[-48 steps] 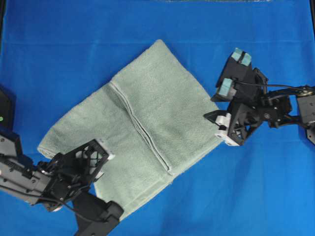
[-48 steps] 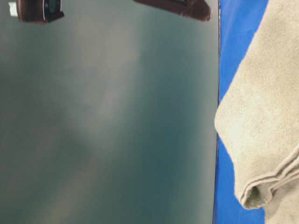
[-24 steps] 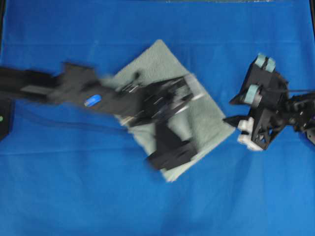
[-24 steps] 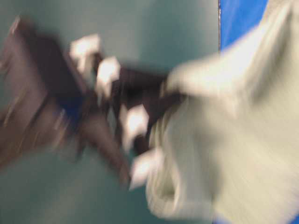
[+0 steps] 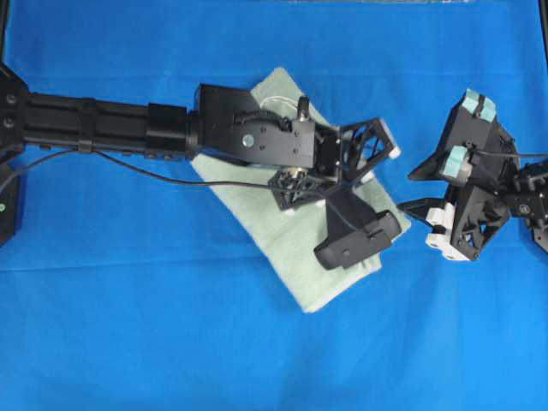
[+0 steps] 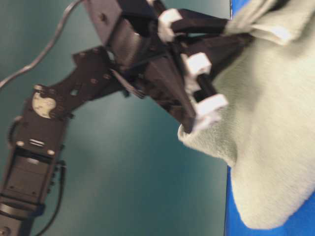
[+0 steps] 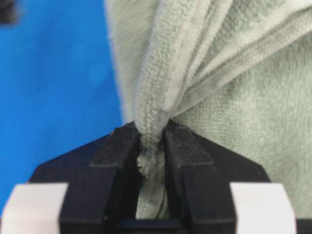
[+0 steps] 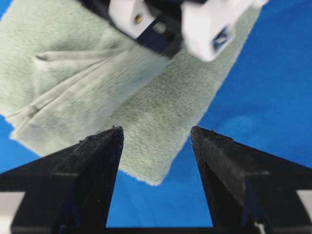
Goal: Fold a bath towel.
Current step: 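Fold the near left corner over toward the right with the left gripper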
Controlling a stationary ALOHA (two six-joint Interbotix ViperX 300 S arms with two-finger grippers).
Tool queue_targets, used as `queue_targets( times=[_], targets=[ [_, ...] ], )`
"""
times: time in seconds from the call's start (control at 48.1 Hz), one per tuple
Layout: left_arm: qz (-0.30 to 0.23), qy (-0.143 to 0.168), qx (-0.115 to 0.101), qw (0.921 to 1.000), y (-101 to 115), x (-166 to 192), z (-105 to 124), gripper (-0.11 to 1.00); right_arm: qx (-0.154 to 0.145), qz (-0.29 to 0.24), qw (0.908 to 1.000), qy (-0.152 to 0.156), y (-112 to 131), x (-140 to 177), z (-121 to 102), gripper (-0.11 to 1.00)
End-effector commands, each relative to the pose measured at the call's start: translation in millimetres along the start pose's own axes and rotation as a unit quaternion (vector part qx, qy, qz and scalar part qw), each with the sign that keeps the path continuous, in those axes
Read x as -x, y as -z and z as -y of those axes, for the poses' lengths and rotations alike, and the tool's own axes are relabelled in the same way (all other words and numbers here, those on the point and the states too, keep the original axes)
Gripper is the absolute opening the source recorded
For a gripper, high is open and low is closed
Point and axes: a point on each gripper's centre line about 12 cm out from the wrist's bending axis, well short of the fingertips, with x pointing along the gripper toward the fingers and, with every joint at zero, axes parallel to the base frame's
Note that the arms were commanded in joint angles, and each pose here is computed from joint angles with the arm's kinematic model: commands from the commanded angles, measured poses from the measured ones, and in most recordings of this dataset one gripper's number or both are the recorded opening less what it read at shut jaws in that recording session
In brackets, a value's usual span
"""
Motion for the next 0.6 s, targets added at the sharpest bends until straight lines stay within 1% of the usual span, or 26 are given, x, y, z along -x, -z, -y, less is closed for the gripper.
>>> queue_targets(
  times=[0.0, 0.042, 0.062, 0.104, 0.166, 0.229, 0.27, 0.291, 0.374, 0.437, 0.52, 0.562, 0.582],
  targets=[
    [0.029, -0.025, 0.027, 0.9989, 0, 30, -10, 0.11, 0.0, 0.011, 0.9999, -0.007, -5, 4, -3, 0.61],
    [0.03, -0.021, 0.038, 0.9986, 4, 29, -8, 0.11, 0.0, 0.012, 0.9999, -0.008, -6, 4, -3, 0.61],
    [0.031, -0.018, 0.048, 0.9982, 6, 29, -7, 0.11, 0.0, 0.013, 0.9999, -0.009, -6, 5, -3, 0.61],
    [0.03, -0.016, 0.061, 0.9975, 12, 28, -6, 0.11, 0.0, 0.013, 0.9999, -0.009, -6, 4, -3, 0.61],
    [0.034, -0.019, 0.083, 0.9958, 16, 29, -7, 0.11, 0.0, 0.013, 0.9999, -0.009, -6, 5, -3, 0.61],
    [0.039, -0.026, 0.11, 0.9929, 19, 28, -9, 0.11, 0.0, 0.013, 0.9999, -0.009, -6, 5, -3, 0.61],
    [0.047, -0.035, 0.133, 0.9895, 20, 28, -11, 0.13, 0.0, 0.014, 0.9999, -0.01, -7, 5, -3, 0.61],
    [0.052, -0.041, 0.15, 0.9865, 20, 28, -13, 0.16, 0.0, 0.014, 0.9999, -0.01, -7, 5, -3, 0.61],
    [0.072, -0.061, 0.204, 0.9744, 20, 29, -17, 0.42, -0.001, 0.014, 0.9999, -0.01, -6, 5, -3, 0.61],
    [0.085, -0.073, 0.241, 0.9641, 19, 30, -18, 0.61, -0.001, 0.016, 0.9998, -0.011, -7, 6, -3, 0.61],
    [0.093, -0.082, 0.268, 0.9552, 21, 30, -15, 0.81, -0.003, 0.019, 0.9997, -0.014, -7, 9, -2, 0.61],
    [0.097, -0.086, 0.276, 0.9525, 22, 31, -14, 0.87, -0.004, 0.022, 0.9996, -0.015, -8, 10, -2, 0.61],
    [0.098, -0.087, 0.276, 0.9523, 23, 32, -13, 0.87, -0.004, 0.023, 0.9996, -0.016, -8, 11, -2, 0.61]
  ],
)
